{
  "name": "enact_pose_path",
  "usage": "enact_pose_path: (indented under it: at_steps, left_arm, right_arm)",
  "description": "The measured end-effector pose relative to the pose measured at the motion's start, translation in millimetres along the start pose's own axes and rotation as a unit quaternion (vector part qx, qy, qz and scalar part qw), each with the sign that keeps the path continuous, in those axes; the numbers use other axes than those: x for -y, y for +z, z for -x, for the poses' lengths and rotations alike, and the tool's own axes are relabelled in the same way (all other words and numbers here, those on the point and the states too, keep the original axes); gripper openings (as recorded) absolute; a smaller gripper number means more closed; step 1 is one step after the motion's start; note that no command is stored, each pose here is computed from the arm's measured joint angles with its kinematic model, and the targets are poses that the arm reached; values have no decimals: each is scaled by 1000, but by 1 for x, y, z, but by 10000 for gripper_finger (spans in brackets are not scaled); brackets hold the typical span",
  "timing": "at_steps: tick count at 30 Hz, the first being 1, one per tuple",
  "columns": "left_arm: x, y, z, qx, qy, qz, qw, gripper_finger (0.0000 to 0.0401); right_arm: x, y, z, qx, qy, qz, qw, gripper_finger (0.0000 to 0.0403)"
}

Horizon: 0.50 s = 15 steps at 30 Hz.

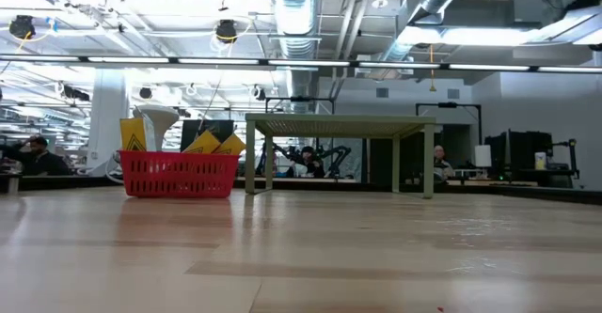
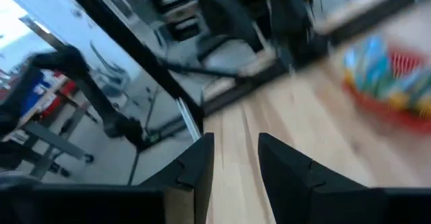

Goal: Pick & Place Office Desk Supplies
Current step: Return to Home Position

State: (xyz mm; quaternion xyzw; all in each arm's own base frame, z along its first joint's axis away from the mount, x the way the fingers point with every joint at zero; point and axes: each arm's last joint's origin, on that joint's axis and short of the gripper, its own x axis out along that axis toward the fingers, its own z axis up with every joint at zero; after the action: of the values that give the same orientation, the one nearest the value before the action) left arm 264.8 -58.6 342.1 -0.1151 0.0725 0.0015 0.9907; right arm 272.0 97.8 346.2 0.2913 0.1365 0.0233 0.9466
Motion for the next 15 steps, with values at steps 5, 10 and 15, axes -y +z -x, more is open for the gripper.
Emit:
enact_pose_path:
  at_steps: [5,10,15]
  left_arm:
    - [-59,40,29,60,-7,-15,998,149]
    - [-92,43,55,18,6,-25,1000,149]
    - [-85,-2,73,9,-29,-13,999,149]
  right_arm:
    - [2,31,44,66,6,27,997,113]
    - [4,38,68,97,-17,16,995,113]
    - [5,28,71,105,-51,1,993,113]
